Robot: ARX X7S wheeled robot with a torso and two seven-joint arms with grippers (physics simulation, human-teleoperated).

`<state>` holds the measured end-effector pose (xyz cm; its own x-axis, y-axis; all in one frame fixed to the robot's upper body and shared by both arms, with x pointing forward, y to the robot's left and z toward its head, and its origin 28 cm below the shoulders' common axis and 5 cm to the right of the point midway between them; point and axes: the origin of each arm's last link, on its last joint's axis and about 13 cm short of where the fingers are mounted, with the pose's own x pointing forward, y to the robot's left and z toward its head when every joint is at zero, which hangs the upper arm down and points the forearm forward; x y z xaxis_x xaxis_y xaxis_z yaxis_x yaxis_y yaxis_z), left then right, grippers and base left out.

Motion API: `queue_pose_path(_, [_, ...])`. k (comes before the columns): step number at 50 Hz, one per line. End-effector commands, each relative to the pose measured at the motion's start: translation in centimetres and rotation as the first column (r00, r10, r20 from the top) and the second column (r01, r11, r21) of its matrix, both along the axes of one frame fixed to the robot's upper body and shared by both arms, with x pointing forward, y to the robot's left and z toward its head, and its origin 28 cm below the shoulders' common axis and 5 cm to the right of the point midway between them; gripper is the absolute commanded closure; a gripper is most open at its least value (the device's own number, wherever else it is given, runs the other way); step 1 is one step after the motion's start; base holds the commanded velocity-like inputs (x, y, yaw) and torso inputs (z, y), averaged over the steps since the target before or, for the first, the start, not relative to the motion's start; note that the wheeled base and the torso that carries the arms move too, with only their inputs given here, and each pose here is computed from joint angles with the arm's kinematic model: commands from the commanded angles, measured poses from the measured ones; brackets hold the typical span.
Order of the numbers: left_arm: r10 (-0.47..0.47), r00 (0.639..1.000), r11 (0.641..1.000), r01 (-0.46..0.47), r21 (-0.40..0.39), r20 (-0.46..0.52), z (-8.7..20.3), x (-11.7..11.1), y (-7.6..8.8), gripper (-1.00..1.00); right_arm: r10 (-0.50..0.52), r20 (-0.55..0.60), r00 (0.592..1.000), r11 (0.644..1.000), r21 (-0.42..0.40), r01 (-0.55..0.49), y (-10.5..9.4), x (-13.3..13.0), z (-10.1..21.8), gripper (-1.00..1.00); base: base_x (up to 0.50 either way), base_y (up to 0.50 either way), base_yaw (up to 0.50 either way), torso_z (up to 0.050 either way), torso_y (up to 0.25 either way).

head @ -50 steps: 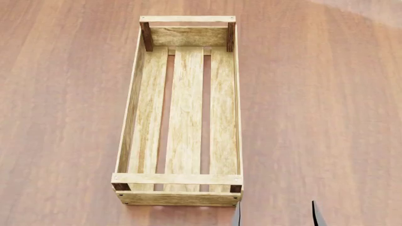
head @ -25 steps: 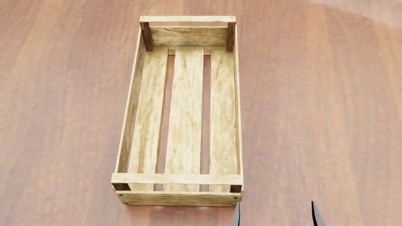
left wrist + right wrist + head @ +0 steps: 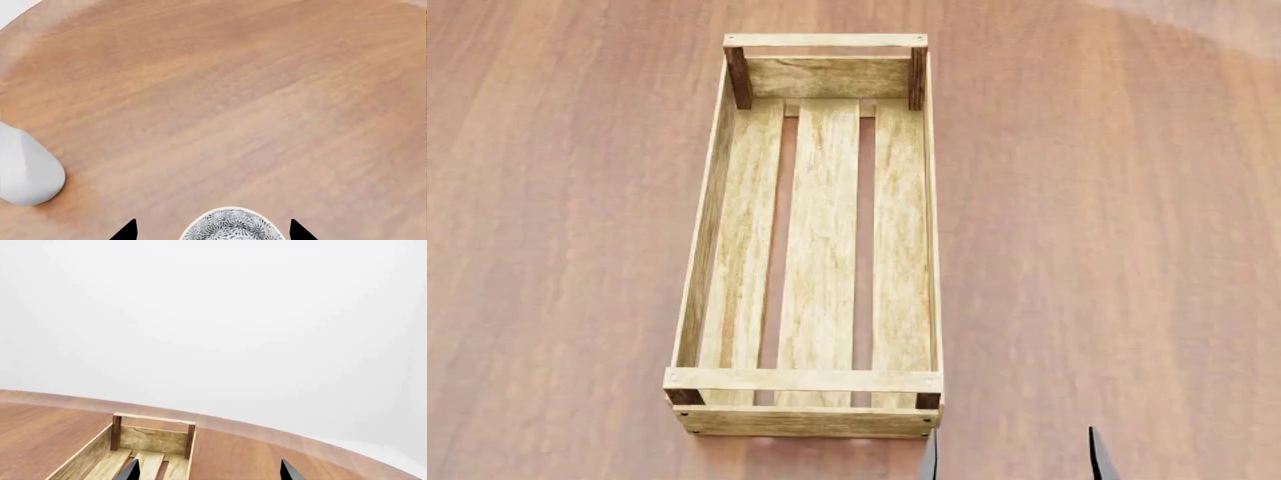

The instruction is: Stack the right bowl on the left bowl and place them in the tray.

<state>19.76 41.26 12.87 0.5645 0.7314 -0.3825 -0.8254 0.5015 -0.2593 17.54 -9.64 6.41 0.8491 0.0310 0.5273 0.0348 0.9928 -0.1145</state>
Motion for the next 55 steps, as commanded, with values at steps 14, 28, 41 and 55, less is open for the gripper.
queue_pose_path(14, [-0.007, 0.999, 1.0, 0.008, -0.017, 0.031, -0.7, -0.7, 0.5, -1.0, 0.0, 0.01, 1.0, 1.0, -0.016, 0.0, 0.1, 0.1, 0.0, -1.0, 0.0, 0.0, 0.0, 0.0, 0.0])
queue_pose_path(28, [-0.028, 0.997, 1.0, 0.028, 0.002, 0.073, 0.0, -1.2, 0.4, -1.0, 0.002, 0.008, 1.0, 1.0, -0.019, -0.002, 0.1, 0.1, 0.0, -1.0, 0.0, 0.0, 0.0, 0.0, 0.0])
queue_pose_path(41, [0.013, 0.991, 0.993, 0.003, -0.121, 0.131, -1.0, -2.3, 1.3, -1.0, 0.004, 0.007, 1.0, 1.0, -0.021, -0.004, 0.2, 0.1, -0.1, -1.0, 0.0, 0.0, 0.0, 0.0, 0.0])
queue_pose_path(55, [0.049, 0.984, 0.98, -0.014, -0.2, 0.172, -1.7, -2.9, 1.9, -1.0, 0.006, 0.005, 1.0, 1.0, -0.025, -0.006, 0.2, 0.1, -0.1, -1.0, 0.0, 0.0, 0.0, 0.0, 0.0])
